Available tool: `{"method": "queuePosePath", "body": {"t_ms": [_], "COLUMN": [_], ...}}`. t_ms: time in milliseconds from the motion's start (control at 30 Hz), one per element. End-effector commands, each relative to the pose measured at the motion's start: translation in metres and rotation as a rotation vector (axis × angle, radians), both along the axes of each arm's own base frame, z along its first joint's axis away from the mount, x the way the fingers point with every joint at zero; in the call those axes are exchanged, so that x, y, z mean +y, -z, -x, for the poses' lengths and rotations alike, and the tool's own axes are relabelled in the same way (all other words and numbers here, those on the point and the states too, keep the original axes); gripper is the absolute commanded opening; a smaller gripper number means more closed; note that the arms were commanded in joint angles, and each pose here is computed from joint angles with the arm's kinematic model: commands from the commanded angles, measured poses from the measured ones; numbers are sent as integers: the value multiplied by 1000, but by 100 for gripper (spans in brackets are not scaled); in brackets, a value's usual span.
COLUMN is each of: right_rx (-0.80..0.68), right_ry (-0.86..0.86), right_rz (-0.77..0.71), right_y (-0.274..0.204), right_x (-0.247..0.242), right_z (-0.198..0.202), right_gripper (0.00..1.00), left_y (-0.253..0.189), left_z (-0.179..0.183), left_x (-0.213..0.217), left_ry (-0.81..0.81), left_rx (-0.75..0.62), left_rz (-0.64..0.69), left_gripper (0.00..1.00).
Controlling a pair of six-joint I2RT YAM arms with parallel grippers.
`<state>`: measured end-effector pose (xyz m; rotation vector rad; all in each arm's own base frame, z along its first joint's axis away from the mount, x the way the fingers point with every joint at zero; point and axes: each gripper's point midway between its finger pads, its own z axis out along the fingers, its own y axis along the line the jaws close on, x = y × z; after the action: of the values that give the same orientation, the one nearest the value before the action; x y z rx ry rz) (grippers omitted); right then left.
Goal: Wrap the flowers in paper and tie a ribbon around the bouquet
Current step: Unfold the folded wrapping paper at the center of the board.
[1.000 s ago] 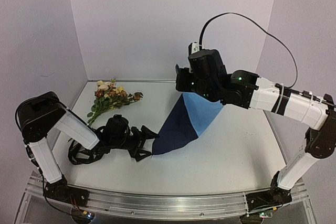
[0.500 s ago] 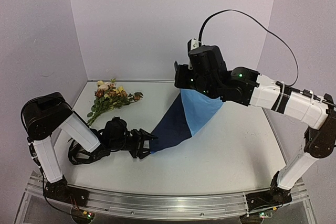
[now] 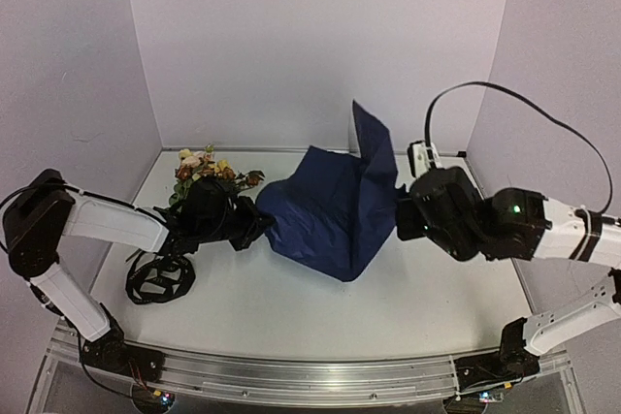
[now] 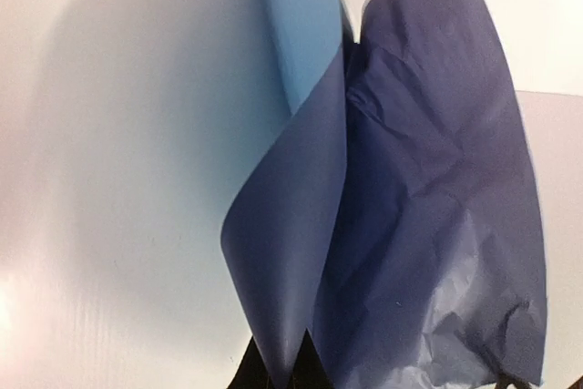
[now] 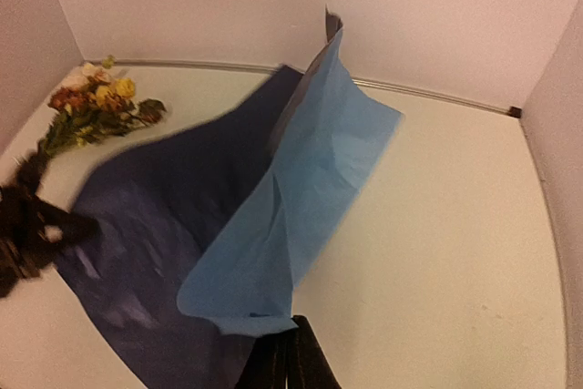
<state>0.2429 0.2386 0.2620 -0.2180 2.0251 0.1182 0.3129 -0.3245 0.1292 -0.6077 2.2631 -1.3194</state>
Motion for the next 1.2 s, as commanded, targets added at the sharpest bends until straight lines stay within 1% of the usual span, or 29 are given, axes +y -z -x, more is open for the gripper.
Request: {"method": "queuePosePath", "body": {"t_ms": [0,67,167,267,367,433,500,600,700,733,767,833,900,967,1000,1100,1133,1167], "right_rx": [-84,-88,-61,-25,21,56,81,98,82,80,91,205,431,549,588,629,650,667], "right_ry": [184,222,239,227,188,162,129,79,17,-3,-27,-60,-78,-130,-168,-241,-254,-261], "right_rz": [166,163,138,118,137,154,183,216,256,271,294,289,195,88,56,29,-6,-53], "right_y": [44,62,88,107,118,125,128,129,124,121,118,122,137,136,132,122,123,123], "right_x": [-77,-94,-103,-100,-90,-84,-80,-83,-94,-98,-101,-108,-107,-89,-78,-47,-36,-24], "right_z": [29,39,51,60,68,73,76,80,81,81,80,80,84,79,75,54,45,34], "right_gripper": [0,0,0,0,0,7,21,53,76,81,83,86,84,84,83,80,79,76], "left_y": [-23,-17,6,27,38,46,50,51,44,41,39,39,39,43,45,52,53,55], "left_z": [-15,-12,-6,0,4,6,5,2,-4,-6,-7,-8,-9,-8,-7,-12,-14,-15], "left_x": [27,25,26,30,34,41,44,49,57,59,59,58,57,56,56,65,69,73], "left_ry": [-39,-12,17,45,76,97,132,204,248,260,284,345,414,473,499,524,529,532], "left_rx": [-173,-163,-116,-74,-60,-41,-43,-55,-99,-112,-122,-124,-135,-123,-118,-79,-66,-55], "left_rz": [-275,-317,-370,-418,-455,-487,-495,-507,-499,-495,-487,-478,-464,-478,-473,-474,-474,-471], "left_gripper": [0,0,0,0,0,0,0,0,0,0,0,0,0,0,0,0,0,0]}}
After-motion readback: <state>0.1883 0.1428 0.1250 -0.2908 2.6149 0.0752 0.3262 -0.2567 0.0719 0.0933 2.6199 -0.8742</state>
